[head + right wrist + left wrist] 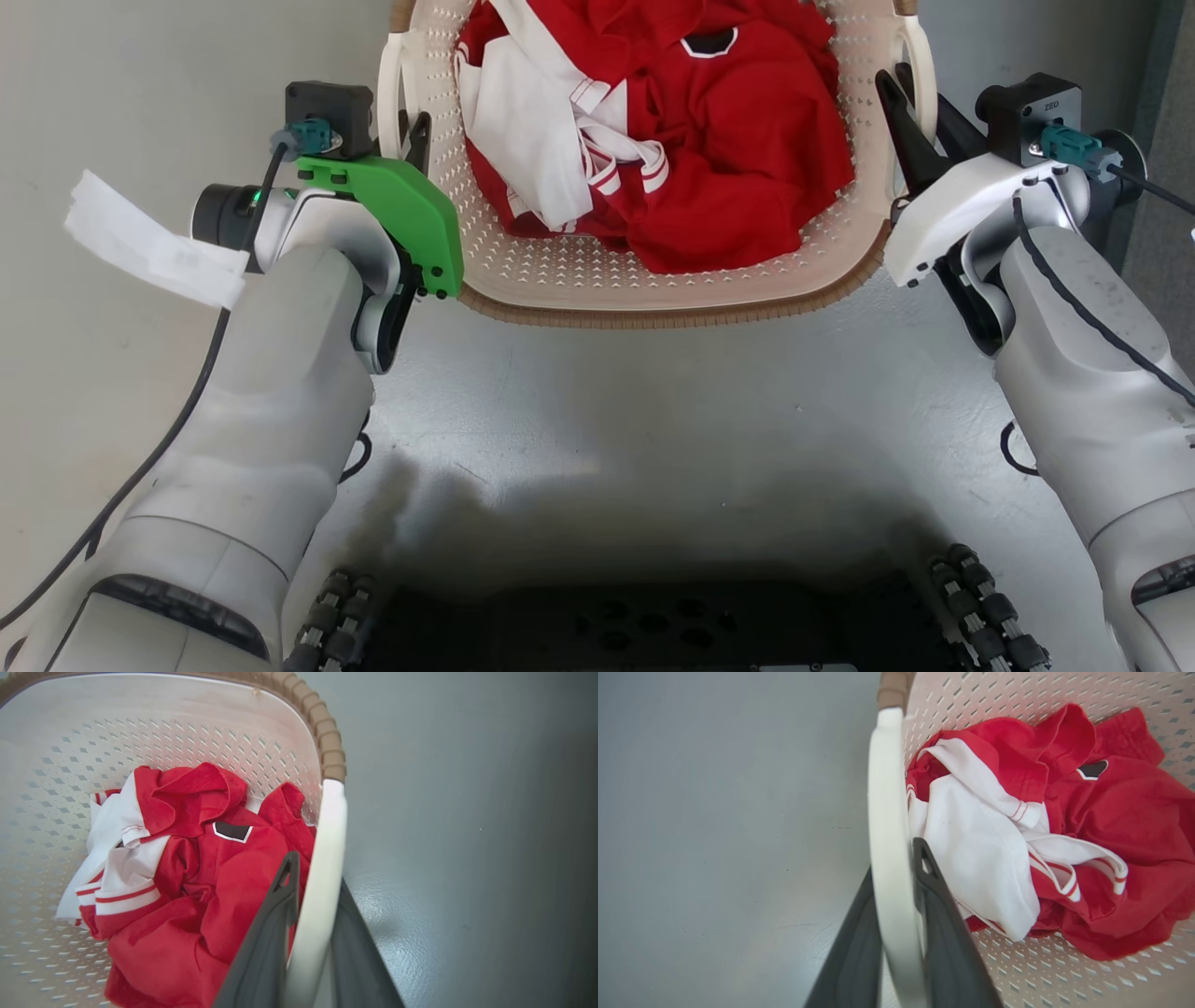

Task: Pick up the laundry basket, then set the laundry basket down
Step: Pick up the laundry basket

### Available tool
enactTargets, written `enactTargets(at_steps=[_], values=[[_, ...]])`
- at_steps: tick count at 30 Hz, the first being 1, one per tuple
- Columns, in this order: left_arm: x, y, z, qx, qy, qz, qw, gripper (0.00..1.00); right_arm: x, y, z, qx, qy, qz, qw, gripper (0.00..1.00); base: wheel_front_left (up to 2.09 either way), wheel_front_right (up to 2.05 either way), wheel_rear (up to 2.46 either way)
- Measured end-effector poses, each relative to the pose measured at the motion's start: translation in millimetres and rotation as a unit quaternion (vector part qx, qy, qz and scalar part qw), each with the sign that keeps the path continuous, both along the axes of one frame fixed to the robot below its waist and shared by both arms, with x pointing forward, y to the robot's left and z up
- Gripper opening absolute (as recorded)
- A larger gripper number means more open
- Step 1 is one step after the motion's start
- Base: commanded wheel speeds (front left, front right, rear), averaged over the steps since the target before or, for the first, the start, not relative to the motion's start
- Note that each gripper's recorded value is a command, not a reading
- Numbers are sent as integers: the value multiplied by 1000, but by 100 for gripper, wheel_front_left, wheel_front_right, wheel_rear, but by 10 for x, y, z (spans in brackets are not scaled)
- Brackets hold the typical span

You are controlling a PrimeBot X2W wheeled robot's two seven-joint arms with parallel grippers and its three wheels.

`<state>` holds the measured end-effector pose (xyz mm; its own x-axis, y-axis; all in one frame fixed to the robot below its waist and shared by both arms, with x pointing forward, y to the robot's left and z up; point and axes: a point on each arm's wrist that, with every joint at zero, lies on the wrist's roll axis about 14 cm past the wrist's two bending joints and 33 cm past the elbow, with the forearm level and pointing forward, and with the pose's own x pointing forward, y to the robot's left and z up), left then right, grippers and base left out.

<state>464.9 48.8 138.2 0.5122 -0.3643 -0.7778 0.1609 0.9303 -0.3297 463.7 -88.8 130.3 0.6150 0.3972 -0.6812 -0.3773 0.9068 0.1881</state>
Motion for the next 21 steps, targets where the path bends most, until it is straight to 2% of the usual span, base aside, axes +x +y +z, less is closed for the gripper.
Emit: enactTargets(at_steps=[21], values=[[-105, -22, 302, -27, 50, 22, 998, 0, -152, -19, 173, -13, 42, 6, 999, 0, 0, 0, 0]])
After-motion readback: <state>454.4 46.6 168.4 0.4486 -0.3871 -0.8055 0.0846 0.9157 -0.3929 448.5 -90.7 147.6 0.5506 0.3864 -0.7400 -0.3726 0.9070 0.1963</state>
